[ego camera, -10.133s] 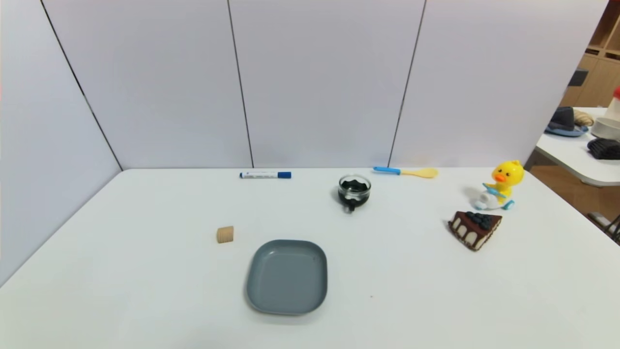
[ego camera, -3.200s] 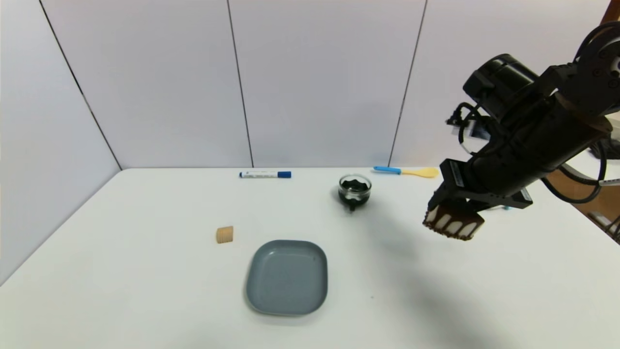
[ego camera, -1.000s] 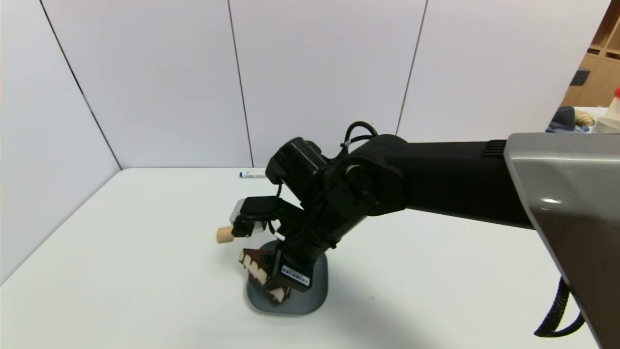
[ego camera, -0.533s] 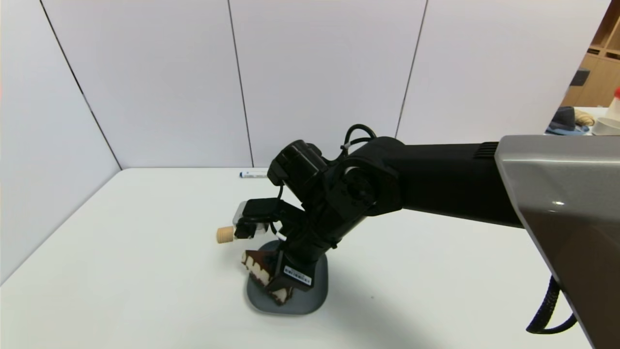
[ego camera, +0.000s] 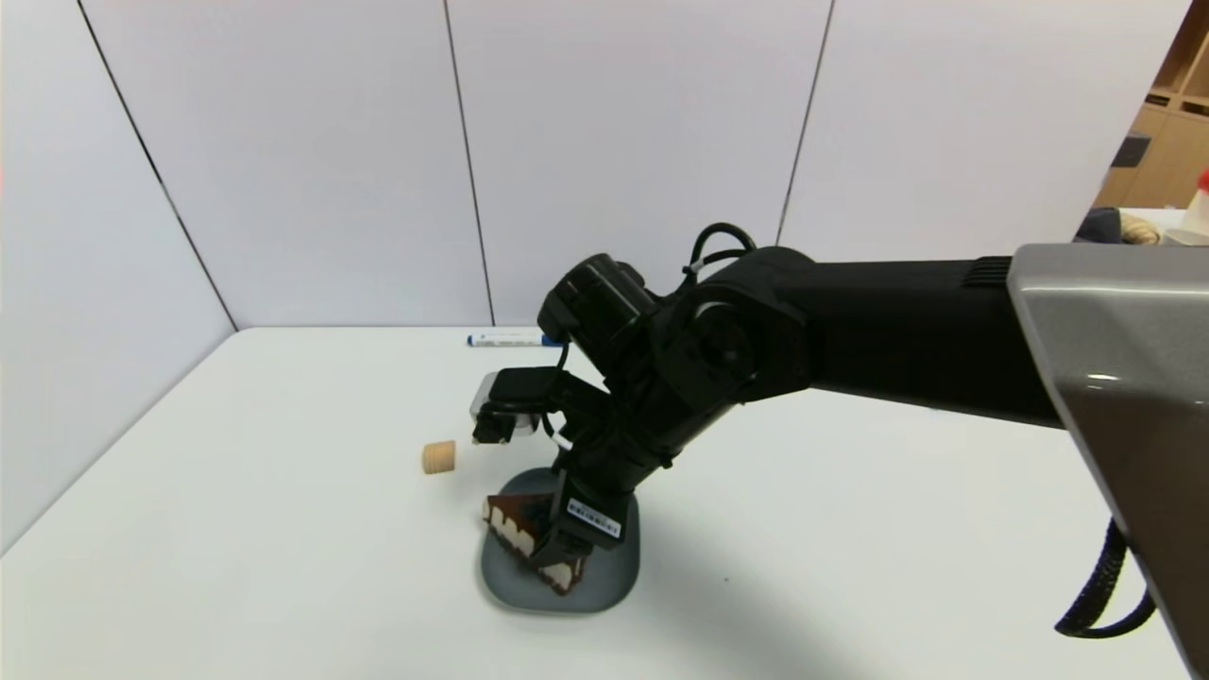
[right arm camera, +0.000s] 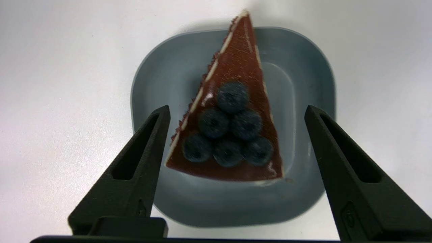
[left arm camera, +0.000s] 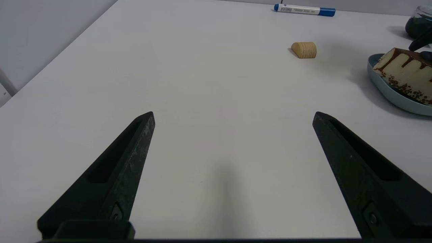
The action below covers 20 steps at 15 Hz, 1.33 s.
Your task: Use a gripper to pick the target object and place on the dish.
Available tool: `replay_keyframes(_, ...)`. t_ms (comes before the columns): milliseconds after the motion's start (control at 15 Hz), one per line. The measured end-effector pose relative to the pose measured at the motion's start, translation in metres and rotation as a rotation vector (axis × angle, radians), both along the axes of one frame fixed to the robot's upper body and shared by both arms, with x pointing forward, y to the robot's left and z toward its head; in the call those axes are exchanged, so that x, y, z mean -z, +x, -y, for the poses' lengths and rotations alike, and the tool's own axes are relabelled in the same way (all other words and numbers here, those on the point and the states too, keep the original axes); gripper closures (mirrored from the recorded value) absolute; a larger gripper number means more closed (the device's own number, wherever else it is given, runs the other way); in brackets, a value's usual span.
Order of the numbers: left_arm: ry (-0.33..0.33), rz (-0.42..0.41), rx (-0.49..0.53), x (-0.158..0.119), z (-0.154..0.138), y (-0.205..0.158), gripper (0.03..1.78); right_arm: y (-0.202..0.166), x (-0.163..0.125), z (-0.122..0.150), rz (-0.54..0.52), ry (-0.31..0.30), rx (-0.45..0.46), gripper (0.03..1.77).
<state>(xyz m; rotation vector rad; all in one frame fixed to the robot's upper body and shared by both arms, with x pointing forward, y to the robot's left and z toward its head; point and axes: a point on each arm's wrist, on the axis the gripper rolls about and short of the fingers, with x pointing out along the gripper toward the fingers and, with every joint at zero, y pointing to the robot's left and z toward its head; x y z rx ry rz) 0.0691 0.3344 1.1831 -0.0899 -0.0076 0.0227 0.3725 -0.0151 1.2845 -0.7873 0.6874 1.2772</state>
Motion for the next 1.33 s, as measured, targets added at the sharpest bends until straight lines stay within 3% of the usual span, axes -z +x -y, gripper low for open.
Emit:
replay_keyframes(267,0.0,0.0,0.0,0.0,0.0,0.0,0.12,-0.009,-0.033,0.03,-0.015,-0.011,0.039,0.28)
replay_keyframes(600,0.0,0.0,0.0,0.0,0.0,0.0,0.12,-0.017,-0.072,0.104,-0.016,0.013,0.195,0.19)
replay_keyframes(933,0.0,0.0,0.0,0.0,0.0,0.0,0.12,-0.036,-0.076,0.203,-0.05,0.014,0.463,0.14)
replay_keyframes(1333,0.0,0.0,0.0,0.0,0.0,0.0,0.12,-0.104,-0.067,0.299,0.081,0.1,0.802,0.11)
